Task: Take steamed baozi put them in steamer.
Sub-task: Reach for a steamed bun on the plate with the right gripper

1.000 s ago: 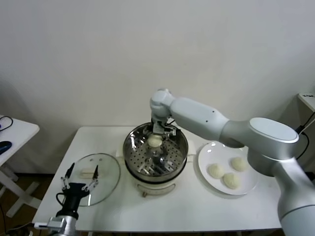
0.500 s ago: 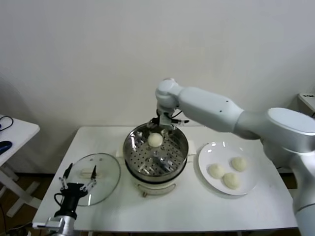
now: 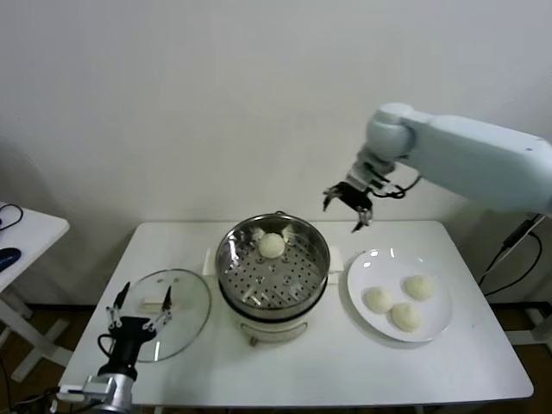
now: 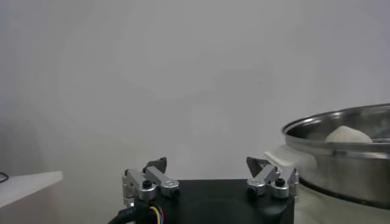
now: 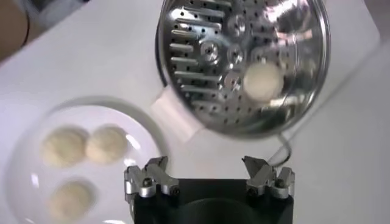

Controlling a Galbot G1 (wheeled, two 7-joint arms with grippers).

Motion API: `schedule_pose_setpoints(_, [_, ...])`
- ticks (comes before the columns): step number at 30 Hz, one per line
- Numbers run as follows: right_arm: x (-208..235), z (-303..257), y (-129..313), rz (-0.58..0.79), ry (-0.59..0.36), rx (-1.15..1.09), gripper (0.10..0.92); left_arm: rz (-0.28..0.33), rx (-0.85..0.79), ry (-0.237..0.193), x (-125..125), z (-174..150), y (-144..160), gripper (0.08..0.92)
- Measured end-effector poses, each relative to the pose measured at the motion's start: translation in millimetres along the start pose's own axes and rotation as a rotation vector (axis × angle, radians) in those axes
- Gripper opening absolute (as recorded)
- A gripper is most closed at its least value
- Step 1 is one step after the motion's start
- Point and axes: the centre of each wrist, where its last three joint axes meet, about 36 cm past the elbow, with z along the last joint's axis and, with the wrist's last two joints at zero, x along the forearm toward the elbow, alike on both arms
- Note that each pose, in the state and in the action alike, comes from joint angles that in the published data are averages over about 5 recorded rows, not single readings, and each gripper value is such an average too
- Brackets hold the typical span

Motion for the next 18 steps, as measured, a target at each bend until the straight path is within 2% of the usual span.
schedule_pose_setpoints(8, [-39.7,53.2,78.5,-0.013,-0.016,-0.272,0.823,0.004,-0.003,0.005,0.8,-1.7,-0.6,0.823])
schedule_pose_setpoints(18, [-109.0,66.2,135.8,-0.071,-0.038,-0.424,0.823,0.004,0.0,0.007,0.2,-3.8,-5.2,0.823])
